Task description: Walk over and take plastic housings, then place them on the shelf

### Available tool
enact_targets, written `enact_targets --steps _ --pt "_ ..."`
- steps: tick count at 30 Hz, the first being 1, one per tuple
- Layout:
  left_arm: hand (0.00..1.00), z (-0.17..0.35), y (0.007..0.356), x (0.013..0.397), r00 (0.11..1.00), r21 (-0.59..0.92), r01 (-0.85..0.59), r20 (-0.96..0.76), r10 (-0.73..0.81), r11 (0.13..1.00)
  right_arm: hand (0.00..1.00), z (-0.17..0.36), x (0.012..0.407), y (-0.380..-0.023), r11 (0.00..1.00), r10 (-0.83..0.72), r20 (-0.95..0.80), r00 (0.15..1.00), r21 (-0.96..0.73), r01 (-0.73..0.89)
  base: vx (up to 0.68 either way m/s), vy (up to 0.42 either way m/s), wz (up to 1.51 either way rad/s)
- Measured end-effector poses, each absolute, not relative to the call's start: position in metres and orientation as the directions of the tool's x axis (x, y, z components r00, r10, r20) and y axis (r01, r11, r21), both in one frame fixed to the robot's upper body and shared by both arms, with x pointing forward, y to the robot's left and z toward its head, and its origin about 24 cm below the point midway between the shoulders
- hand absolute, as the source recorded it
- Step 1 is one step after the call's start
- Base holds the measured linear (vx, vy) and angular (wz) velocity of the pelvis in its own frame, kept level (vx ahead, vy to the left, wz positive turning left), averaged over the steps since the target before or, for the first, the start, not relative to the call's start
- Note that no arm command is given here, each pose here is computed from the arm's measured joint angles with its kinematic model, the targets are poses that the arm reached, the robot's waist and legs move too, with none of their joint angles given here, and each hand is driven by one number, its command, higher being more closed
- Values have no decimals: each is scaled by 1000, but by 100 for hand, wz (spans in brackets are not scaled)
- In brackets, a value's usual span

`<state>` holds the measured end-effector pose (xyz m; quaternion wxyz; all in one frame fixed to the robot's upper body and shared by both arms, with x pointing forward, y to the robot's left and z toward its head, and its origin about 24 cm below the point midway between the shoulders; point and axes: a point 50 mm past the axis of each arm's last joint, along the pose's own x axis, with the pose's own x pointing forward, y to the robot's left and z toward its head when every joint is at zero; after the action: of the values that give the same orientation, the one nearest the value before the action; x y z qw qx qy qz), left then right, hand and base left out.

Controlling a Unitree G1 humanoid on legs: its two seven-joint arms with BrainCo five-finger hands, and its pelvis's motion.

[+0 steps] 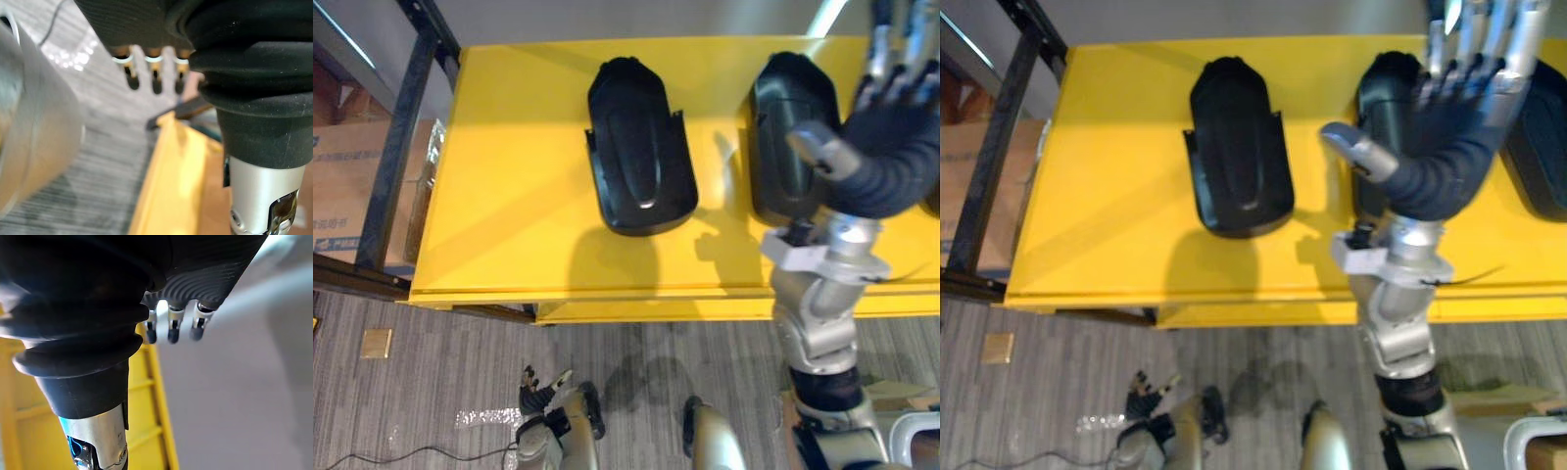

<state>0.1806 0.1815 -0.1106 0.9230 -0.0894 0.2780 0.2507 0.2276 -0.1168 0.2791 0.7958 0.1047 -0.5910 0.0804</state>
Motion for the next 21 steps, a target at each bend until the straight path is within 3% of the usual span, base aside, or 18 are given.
enact_targets --steps 4,6,13,21 --pt "0 -106 177 197 743 -27 -480 -545 389 877 0 265 225 -98 936 83 939 334 41 -350 78 -145 0" --pt "0 -105 167 200 758 -33 -449 -543 361 893 0 246 226 -93 927 102 902 420 67 -369 84 -74 -6" --pt "0 -107 159 205 759 -23 -410 -563 327 912 0 202 212 -78 881 130 798 588 180 -438 42 18 3" --pt "0 -107 157 206 762 -23 -402 -563 320 915 0 172 205 -83 858 130 699 703 275 -433 -27 36 3"
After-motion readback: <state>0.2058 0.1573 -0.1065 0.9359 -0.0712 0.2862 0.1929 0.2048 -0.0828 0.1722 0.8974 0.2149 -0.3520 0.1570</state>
